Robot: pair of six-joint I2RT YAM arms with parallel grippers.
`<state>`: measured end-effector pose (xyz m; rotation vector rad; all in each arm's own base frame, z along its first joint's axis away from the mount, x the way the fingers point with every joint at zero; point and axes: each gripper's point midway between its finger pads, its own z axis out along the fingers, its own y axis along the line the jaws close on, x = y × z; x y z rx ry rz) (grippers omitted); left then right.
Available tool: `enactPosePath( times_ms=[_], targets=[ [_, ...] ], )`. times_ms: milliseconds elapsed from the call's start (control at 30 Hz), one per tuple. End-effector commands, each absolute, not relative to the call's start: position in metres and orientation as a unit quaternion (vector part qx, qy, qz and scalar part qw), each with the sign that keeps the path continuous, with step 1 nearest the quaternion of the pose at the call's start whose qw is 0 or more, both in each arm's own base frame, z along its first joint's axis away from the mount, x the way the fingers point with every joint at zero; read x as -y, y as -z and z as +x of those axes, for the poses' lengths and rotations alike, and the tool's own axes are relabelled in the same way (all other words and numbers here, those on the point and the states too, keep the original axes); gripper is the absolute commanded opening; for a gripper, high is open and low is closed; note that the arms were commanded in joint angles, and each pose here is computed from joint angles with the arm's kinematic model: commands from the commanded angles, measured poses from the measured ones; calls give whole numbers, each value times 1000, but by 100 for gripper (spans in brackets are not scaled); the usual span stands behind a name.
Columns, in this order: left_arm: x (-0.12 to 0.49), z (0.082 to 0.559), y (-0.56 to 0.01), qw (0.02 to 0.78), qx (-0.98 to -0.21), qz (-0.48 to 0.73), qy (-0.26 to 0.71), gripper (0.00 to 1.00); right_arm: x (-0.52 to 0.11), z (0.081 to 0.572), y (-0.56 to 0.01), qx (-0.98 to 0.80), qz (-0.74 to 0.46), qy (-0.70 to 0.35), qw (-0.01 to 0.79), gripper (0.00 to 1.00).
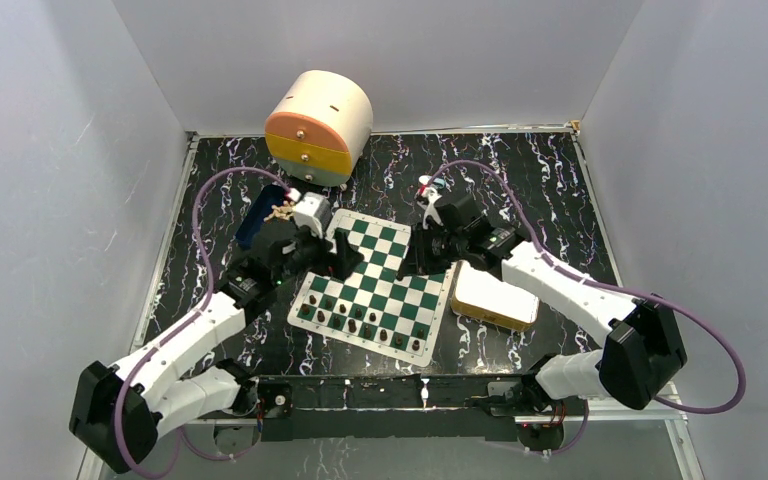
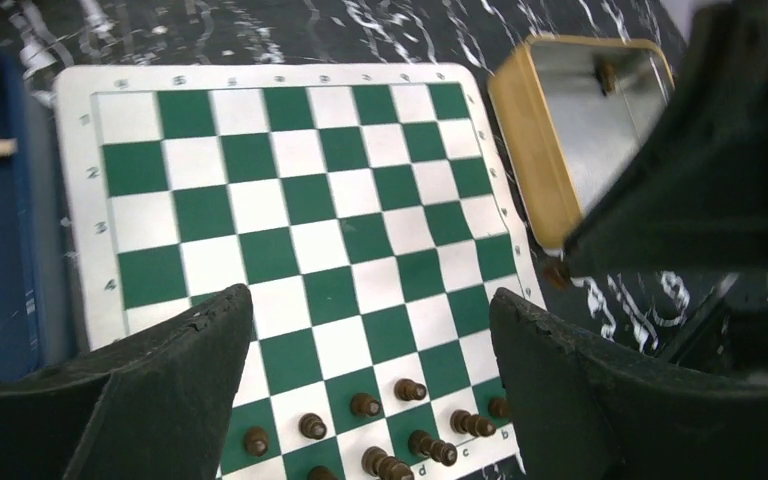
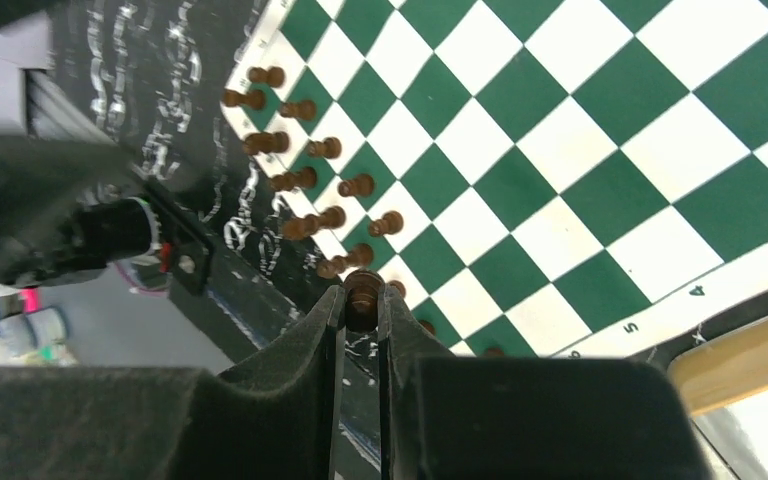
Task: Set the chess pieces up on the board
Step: Place the chess piece on the chessboard.
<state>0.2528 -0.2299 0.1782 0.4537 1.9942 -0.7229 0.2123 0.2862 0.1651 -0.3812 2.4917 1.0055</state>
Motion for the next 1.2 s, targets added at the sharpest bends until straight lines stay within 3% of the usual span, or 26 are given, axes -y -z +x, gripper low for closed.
enactPosePath(
  times_ms=[0, 167, 500, 1167],
  targets=[
    [207, 271, -206, 468, -807, 80, 350, 86, -281, 214, -156, -912, -161, -282, 252, 15],
    [180, 276, -211, 501, -798, 63, 327, 88, -287, 200, -127, -927, -185, -227, 235, 15],
    [74, 288, -194, 538, -841, -31, 51, 90, -312, 181, -93, -934, -223, -158, 232, 15],
    [55, 281, -212, 571, -819, -54, 23, 90, -330, 169, -59, -937, -237, -124, 225, 18]
  ],
)
